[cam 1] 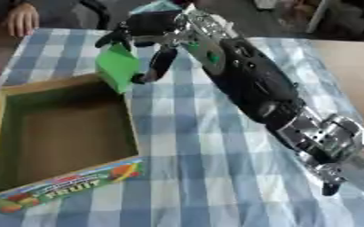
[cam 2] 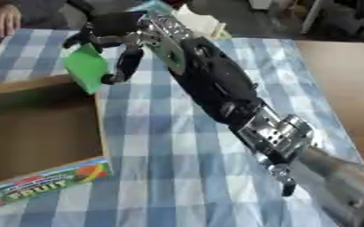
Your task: Pick up objects on the table and place them in the box.
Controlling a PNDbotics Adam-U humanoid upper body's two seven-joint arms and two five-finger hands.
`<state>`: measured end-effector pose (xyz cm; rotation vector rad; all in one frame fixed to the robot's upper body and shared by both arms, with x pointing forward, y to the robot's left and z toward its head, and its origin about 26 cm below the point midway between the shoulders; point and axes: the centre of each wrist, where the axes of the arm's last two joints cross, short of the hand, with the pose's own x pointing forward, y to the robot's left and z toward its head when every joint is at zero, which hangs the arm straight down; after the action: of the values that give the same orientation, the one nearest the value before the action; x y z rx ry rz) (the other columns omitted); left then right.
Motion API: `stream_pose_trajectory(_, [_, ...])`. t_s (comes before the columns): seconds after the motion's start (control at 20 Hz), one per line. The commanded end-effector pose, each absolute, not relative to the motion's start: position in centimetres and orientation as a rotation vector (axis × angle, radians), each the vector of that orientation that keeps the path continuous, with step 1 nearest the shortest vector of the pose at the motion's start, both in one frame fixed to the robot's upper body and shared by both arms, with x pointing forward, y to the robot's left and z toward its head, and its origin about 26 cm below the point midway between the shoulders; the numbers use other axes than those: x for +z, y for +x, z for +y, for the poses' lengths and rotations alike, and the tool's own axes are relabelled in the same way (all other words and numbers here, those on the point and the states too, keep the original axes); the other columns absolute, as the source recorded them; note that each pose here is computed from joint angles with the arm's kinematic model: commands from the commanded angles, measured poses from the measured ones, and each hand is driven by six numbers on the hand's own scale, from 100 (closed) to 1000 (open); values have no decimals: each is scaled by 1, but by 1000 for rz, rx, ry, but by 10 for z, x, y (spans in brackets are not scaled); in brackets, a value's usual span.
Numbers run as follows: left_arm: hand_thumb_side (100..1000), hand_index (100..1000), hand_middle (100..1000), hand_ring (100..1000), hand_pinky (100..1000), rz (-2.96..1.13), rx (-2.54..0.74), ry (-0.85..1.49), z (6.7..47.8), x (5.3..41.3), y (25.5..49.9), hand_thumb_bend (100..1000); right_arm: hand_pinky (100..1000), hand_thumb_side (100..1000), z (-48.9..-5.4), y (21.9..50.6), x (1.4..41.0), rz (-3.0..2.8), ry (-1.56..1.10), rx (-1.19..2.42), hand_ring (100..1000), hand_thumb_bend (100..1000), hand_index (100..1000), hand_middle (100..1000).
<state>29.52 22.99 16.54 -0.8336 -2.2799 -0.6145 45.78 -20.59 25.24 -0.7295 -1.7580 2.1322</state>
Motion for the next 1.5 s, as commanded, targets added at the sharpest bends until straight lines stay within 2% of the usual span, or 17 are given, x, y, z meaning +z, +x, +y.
stream_pose_trajectory(0.05, [617,687,486,511,656,-2307,-633,-834,234,176,294,100,803,175,-199,453,271,-1802,-754,2160,616,280,984,319])
stream_pose_trajectory(0.35, [617,694,490,515,690,-2322,-629,-843,233,177,295,100,793,227,-183,453,252,-1790,-659,2198,613,198,984,315])
stream_pose_trajectory(0.4, [612,694,490,516,690,-2323,-625,-840,234,177,295,100,793,220,-181,454,249,-1786,-646,2200,614,281,984,315])
stream_pose_trajectory(0.45, [618,694,491,516,691,-2322,-624,-838,233,177,295,100,794,244,-178,453,245,-1783,-634,2207,615,191,985,317])
stream_pose_trajectory(0.7, [619,698,493,517,692,-2315,-631,-828,232,177,295,100,808,325,-168,451,229,-1769,-615,2248,634,212,995,355])
stream_pose_trajectory(0.75, [619,699,493,518,693,-2313,-633,-824,232,177,295,100,820,353,-166,450,228,-1768,-620,2259,655,236,1000,395])
stream_pose_trajectory(0.85, [620,701,494,519,694,-2308,-639,-816,232,177,295,100,841,427,-164,448,226,-1771,-638,2280,704,285,1000,533])
stream_pose_trajectory(1.0, [620,705,496,520,696,-2301,-653,-805,232,176,294,100,883,616,-162,446,225,-1775,-677,2315,780,363,1000,776])
stream_pose_trajectory(1.1, [620,705,497,521,696,-2298,-659,-800,232,176,294,100,902,707,-161,445,223,-1781,-700,2332,808,404,1000,859])
stream_pose_trajectory(1.15, [621,706,497,521,696,-2297,-661,-798,232,176,294,100,926,794,-161,445,223,-1784,-713,2340,840,448,1000,940])
stream_pose_trajectory(1.25, [621,707,497,521,697,-2295,-664,-795,232,176,294,100,941,831,-161,444,224,-1790,-742,2353,858,462,1000,994])
stream_pose_trajectory(1.5, [620,709,497,521,697,-2295,-670,-791,232,175,294,100,954,870,-164,444,227,-1814,-787,2343,880,465,1000,1000])
